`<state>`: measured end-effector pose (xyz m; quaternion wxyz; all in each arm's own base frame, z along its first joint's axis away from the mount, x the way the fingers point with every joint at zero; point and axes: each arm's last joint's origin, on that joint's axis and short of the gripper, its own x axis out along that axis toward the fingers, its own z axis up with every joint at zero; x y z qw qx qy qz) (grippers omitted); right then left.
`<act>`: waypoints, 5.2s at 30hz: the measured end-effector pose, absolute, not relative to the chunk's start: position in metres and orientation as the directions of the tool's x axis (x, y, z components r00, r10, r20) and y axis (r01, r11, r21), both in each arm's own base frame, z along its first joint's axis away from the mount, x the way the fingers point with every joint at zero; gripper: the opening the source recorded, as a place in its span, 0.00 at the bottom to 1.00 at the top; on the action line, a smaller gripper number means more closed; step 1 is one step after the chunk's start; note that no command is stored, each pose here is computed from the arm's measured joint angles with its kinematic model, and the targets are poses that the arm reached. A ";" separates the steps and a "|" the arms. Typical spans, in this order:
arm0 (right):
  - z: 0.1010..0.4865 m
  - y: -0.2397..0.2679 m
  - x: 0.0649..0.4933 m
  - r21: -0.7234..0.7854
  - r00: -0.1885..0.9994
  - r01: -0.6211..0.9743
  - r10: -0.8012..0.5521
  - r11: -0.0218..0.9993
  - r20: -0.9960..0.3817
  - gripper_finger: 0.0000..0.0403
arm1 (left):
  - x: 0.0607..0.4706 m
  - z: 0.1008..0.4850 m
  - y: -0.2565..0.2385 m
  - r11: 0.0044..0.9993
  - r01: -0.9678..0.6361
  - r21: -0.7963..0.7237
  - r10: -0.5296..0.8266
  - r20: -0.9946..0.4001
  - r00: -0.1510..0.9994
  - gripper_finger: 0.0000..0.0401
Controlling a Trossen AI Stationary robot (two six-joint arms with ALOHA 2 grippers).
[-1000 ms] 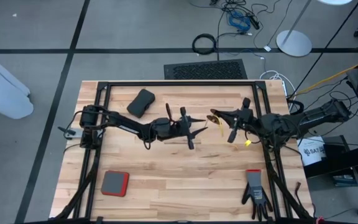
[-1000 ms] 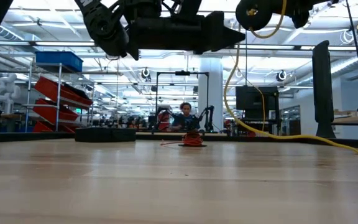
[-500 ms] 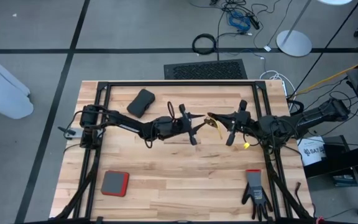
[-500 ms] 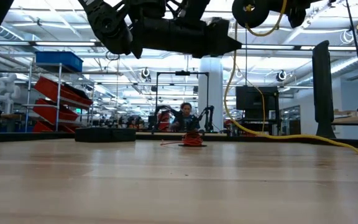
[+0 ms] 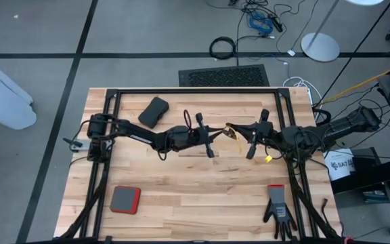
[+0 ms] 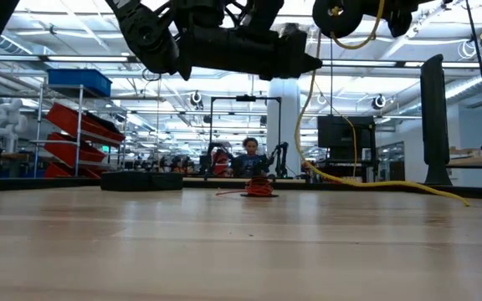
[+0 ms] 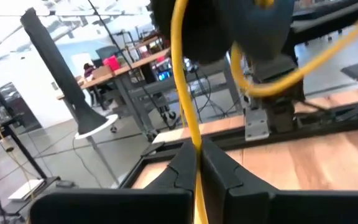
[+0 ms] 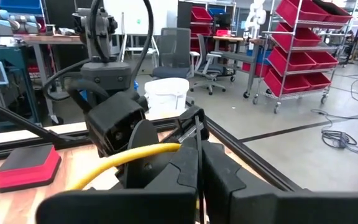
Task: Coil cords
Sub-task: Coil the yellow wire on the spool
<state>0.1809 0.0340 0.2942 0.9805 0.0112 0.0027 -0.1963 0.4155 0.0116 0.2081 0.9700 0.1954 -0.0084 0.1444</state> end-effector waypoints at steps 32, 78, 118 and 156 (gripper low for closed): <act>0.330 0.044 0.165 -0.087 0.835 0.524 -0.490 0.847 0.249 0.00 | 0.413 0.188 0.045 0.887 -0.278 0.368 0.345 -0.130 0.930 0.00; 0.282 -0.020 0.239 -0.225 0.591 0.803 -0.785 0.551 0.186 0.00 | 0.437 0.217 -0.019 0.919 -0.006 0.393 0.107 -0.236 0.966 0.00; 0.245 -0.010 0.210 -0.286 0.631 0.681 -0.738 0.675 -0.239 0.00 | 0.418 0.267 -0.021 0.828 -0.064 0.557 0.220 -0.217 0.951 0.00; 0.237 0.043 0.158 -0.328 0.696 0.536 -0.627 0.778 -0.349 0.00 | 0.404 0.285 0.005 0.715 -0.208 0.667 0.451 -0.213 0.867 0.00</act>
